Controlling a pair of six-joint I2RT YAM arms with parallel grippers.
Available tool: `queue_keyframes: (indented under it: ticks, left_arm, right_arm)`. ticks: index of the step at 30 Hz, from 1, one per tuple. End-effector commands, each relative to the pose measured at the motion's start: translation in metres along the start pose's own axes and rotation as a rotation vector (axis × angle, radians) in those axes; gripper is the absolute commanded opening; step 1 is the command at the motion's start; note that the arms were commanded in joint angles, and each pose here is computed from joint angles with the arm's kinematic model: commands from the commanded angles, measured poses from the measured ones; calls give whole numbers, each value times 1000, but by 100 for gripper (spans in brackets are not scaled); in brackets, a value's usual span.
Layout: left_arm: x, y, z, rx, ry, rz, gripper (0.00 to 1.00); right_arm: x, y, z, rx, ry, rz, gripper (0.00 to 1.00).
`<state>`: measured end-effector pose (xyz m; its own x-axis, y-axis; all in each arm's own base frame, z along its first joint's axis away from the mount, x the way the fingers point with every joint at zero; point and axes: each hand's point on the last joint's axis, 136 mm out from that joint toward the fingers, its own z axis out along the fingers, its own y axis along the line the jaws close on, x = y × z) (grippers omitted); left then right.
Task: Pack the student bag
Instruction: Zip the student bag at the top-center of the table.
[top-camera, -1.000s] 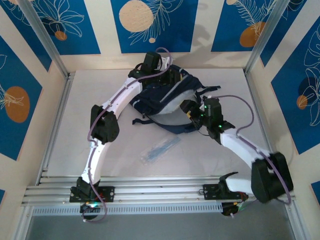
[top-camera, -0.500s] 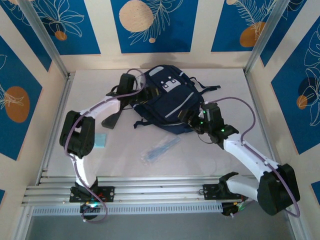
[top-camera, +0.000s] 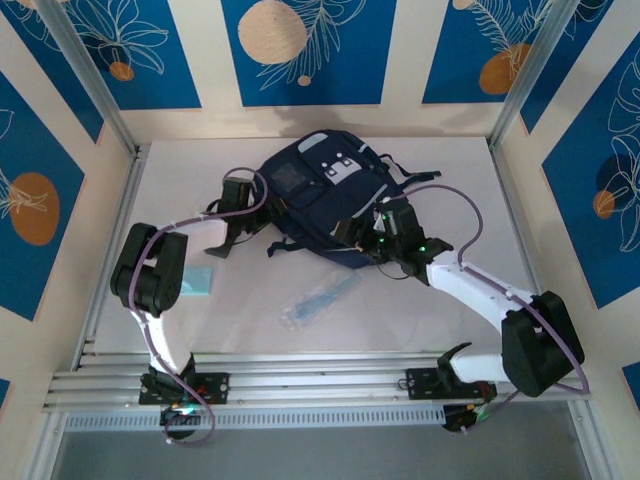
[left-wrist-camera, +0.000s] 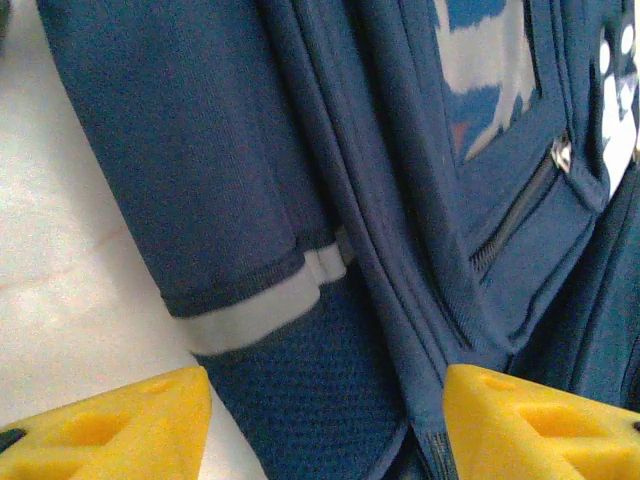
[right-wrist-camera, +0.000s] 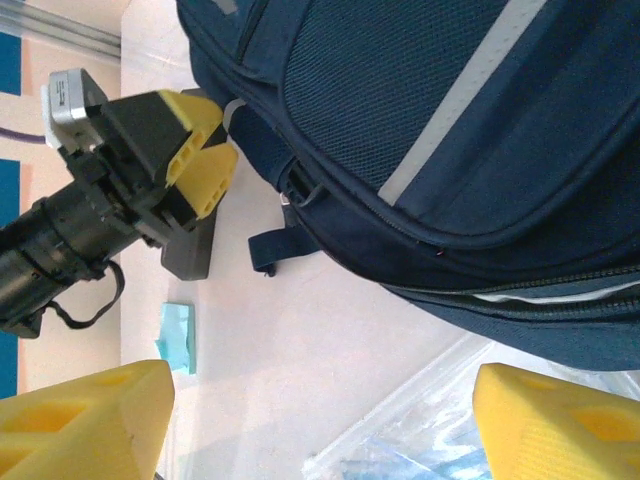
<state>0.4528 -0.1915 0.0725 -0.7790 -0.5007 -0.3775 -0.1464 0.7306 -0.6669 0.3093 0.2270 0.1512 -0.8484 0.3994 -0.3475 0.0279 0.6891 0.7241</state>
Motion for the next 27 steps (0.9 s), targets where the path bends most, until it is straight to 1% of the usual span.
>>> queue_keyframes:
  ticks: [1,5,7,8,9,10,11,12,13,17,19,21,24,27]
  left_arm:
    - [-10,13,14,-49,-60,-9,61]
    - [-12,10,33,-46,-29,-1,58]
    - [-10,8,41,-37,-11,-3,53]
    - [-9,6,44,-29,-3,-3,49]
    - [-8,2,46,-15,1,-1,41]
    - [-7,-1,47,-2,6,2,31]
    - [-6,-4,47,12,11,2,16]
    - [-5,-11,46,30,11,5,4]
    - [-5,-16,43,42,8,9,0]
    - [-1,-48,26,137,-1,-11,0]
    - [-2,-65,13,192,-22,-34,0]
    - [-3,-81,0,233,-42,-43,0]
    - [-4,-98,-14,278,-67,-58,0]
    - [-2,-108,-22,310,-82,-75,0]
  right_arm:
    - [-3,15,-2,-29,-16,-40,79]
    - [3,25,1,-45,-10,-76,79]
    - [7,31,3,-59,-6,-96,79]
    - [9,34,6,-66,-4,-103,79]
    - [11,37,8,-74,0,-110,78]
    - [13,40,11,-81,7,-116,77]
    - [15,44,15,-91,19,-128,75]
    - [17,48,20,-99,24,-141,73]
    - [20,50,25,-100,32,-152,72]
    - [32,57,47,-105,59,-176,66]
    - [36,58,59,-106,71,-174,64]
    - [37,61,71,-111,66,-188,59]
    - [37,59,84,-81,53,-200,52]
    - [31,48,95,-11,26,-183,48]
